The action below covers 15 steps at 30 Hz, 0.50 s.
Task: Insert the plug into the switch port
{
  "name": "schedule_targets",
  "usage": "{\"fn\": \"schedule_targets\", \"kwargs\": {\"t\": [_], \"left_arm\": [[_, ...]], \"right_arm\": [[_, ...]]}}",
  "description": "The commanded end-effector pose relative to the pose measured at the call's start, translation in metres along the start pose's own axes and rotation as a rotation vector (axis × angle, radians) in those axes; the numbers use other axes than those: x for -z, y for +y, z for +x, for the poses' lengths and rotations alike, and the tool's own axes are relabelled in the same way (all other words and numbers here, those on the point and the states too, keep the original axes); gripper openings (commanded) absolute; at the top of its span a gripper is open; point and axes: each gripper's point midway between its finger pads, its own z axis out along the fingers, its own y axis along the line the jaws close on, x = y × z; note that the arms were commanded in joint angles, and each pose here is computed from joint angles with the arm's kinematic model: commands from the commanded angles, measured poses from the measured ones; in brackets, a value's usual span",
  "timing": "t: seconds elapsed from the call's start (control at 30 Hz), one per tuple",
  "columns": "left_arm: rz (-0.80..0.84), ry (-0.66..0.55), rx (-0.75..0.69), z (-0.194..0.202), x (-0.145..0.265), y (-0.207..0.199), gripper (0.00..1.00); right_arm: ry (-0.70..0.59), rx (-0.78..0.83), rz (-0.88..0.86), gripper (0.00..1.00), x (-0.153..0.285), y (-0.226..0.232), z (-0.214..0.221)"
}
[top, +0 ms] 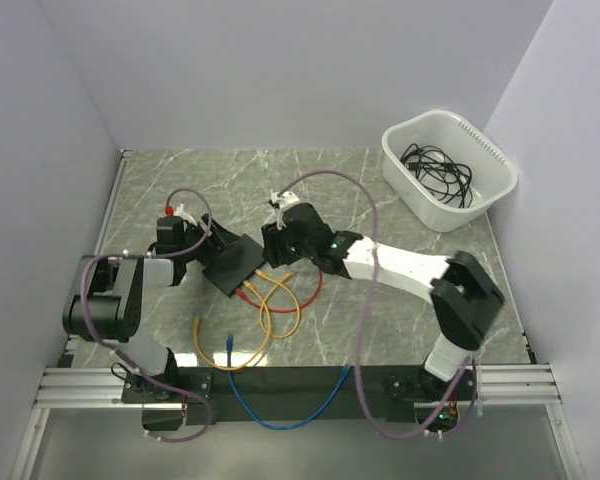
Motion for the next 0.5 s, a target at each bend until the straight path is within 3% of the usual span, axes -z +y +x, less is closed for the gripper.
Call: {"fn": "schedule_targets", "kwargs": {"t": [0.0, 0.2, 0.27, 0.4, 0.47], "left_arm": [[0.04, -0.071, -0.066, -0.021, 0.02, -0.029, 0.77], [0.021, -0.168, -0.122, -0.04, 0.061, -0.055, 0.79], [-0.009, -0.24, -0.136, -0.05, 0.076, -0.057, 0.81], [-0.016, -0.49, -0.148, -0.076, 0.129, -0.071, 0.99], [-0.048, -0.564, -0.096, -0.081, 0.141, -0.061, 0.99]], "right_arm": [[-0.01, 0.074, 0.084, 0.6, 0.036, -0.003, 0.006], [-0.015, 0.104, 0.017, 0.6, 0.079, 0.029, 0.04], [-0.002, 0.108, -0.019, 0.6, 0.084, 0.041, 0.054], [0.023, 0.137, -0.079, 0.6, 0.101, 0.075, 0.085], [0.032, 0.179, -0.065, 0.6, 0.108, 0.082, 0.099]]}}
